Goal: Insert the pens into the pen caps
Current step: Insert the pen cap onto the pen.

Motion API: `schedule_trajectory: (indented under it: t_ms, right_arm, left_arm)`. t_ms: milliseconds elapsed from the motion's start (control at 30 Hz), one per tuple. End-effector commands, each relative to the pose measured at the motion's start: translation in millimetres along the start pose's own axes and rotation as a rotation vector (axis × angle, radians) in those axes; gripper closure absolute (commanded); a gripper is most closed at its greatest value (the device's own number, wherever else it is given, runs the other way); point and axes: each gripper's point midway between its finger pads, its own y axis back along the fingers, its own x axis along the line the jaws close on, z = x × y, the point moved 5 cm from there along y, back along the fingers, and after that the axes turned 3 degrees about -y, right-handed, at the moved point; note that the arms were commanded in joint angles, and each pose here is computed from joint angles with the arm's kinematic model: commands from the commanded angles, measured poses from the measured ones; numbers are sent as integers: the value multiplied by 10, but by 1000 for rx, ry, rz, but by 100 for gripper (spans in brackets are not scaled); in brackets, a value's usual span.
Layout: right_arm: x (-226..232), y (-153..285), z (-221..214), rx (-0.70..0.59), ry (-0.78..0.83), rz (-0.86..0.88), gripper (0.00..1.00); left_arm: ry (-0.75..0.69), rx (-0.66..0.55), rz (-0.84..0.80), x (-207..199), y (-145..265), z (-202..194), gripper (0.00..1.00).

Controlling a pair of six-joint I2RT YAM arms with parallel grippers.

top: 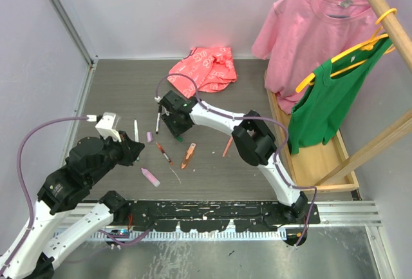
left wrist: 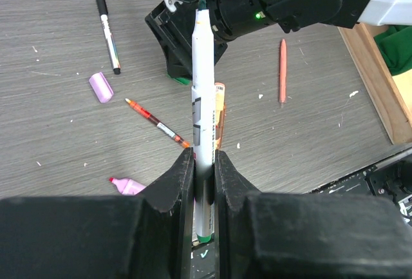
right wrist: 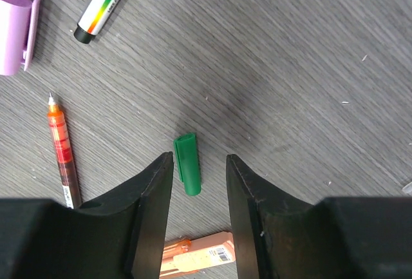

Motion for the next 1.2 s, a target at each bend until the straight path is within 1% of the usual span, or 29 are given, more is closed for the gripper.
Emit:
schedule_trajectory:
  t_ms: [0, 267, 467, 833, 1000, 1167]
  right_arm:
    - [83, 78, 114, -25, 28, 10, 56]
    - [145, 8, 77, 3, 45, 11, 58]
    - [154, -34, 41, 25, 52, 0, 63]
    - [60, -64, -115, 89, 76, -148, 64]
    - [85, -89, -187, 112, 85, -136, 64]
    - [126, -116, -191, 113, 89, -109, 71]
  left_arm:
    - [8, -46, -33, -79, -17, 149, 100]
    - [-1, -53, -49, -117, -34, 207, 100]
    - [-8, -55, -42, -97, -9, 201, 100]
    - [-17, -43, -51, -110, -35, 184, 100]
    - [-15, -47, -51, -110, -42, 186, 100]
    - [-10, -43, -50, -110, -53, 172, 100]
